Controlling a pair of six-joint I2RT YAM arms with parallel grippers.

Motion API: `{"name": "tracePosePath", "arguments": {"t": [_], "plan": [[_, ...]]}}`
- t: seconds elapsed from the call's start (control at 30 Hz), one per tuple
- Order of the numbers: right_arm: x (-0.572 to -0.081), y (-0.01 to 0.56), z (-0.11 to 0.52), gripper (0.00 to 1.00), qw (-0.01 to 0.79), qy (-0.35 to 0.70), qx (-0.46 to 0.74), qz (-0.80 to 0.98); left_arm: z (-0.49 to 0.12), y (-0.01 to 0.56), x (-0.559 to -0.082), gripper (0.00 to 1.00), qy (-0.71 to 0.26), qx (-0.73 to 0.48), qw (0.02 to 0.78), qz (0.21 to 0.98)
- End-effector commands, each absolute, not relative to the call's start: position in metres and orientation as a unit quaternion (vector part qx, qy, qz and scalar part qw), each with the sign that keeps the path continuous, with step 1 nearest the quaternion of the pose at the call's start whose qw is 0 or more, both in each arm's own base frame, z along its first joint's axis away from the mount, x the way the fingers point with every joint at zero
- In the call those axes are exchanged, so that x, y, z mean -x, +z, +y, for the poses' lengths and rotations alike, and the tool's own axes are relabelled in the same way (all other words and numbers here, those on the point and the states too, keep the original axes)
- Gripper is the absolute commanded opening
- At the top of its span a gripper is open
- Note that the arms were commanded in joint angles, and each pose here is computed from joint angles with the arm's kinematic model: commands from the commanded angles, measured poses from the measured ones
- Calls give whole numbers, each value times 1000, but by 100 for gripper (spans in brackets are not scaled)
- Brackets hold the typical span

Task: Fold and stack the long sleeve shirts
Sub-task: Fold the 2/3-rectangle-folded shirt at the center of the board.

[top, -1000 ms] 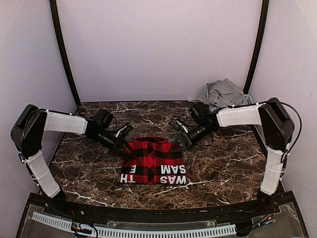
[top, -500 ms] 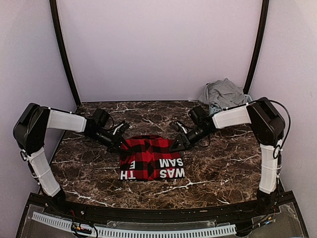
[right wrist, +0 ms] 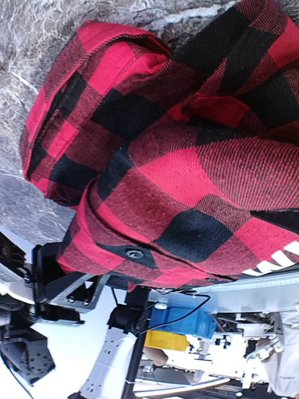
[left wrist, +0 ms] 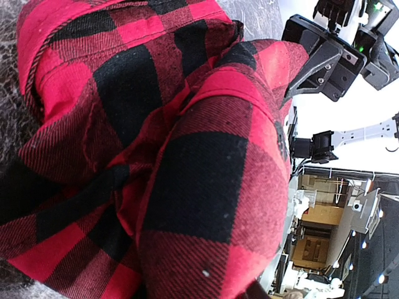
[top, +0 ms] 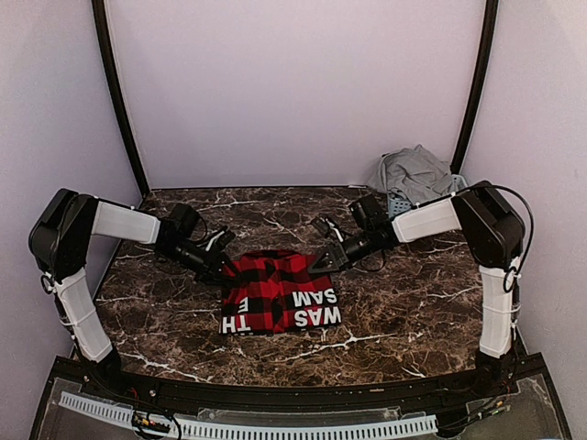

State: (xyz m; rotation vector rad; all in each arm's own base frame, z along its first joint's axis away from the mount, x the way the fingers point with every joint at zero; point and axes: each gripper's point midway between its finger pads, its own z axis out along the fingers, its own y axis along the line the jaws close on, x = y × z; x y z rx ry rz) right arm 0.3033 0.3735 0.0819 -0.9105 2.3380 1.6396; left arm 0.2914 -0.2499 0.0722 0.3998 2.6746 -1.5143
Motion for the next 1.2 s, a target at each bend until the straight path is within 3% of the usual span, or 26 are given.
{"name": "tracePosePath", "arguments": {"t": [0.0, 0.33, 0.4, 0.5, 0.57, 0.93, 1.17], "plan": [[-314, 98, 381, 0, 104, 561, 307, 762, -247, 84, -294, 33, -493, -138, 37, 858], [-330, 101, 383, 0, 129, 537, 303, 776, -241, 93, -295, 35, -506, -134, 52, 850], [-333, 104, 384, 0, 133, 537, 303, 776, -241, 95, -296, 27, -507, -134, 55, 849], [-338, 112, 386, 0, 148, 534, 306, 774, -241, 92, -298, 6, -506, -132, 53, 851], [-340, 113, 384, 0, 147, 525, 303, 781, -240, 90, -299, 0, -502, -130, 52, 853], [-373, 97, 386, 2, 179, 475, 286, 813, -216, 71, -313, 0, -426, -89, 68, 898], [-392, 66, 384, 16, 189, 430, 277, 838, -196, 39, -316, 3, -350, -61, 53, 933]]}}
